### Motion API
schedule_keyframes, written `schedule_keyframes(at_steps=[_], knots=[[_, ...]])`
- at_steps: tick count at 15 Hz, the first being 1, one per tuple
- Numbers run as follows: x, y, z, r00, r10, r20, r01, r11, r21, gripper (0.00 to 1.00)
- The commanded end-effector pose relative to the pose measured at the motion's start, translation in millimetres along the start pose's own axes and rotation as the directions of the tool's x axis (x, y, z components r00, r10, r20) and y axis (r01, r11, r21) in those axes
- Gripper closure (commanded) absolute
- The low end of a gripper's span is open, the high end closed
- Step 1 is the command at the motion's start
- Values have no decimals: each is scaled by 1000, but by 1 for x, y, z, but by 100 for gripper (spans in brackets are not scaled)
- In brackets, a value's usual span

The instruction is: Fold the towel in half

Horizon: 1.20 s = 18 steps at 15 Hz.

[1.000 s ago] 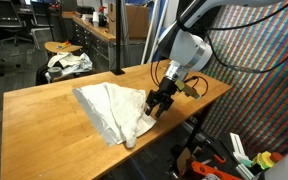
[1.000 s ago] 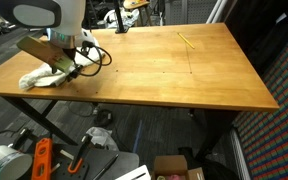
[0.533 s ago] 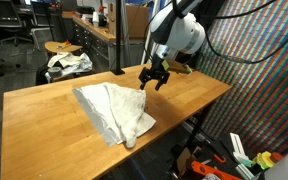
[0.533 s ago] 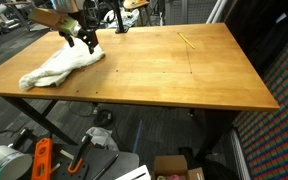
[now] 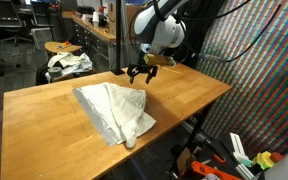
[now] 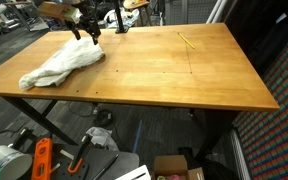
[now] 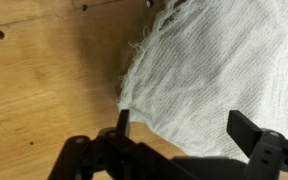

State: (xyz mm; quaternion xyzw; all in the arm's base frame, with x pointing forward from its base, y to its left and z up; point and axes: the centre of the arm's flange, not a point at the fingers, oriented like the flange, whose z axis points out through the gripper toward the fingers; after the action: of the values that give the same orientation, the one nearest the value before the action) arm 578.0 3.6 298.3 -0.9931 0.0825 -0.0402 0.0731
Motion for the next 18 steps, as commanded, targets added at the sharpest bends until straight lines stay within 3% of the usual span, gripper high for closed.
schedule_keyframes(at_steps=[1,8,15,16,18], knots=[[40,-2,15,999,29,42,-29,1000,5,0],[61,29,45,988,76,133,-78,997,12,0],[51,44,64,966,76,245,-89,995,42,0],[50,45,64,966,76,248,-92,994,54,25],[50,44,60,966,75,249,-106,988,110,34]])
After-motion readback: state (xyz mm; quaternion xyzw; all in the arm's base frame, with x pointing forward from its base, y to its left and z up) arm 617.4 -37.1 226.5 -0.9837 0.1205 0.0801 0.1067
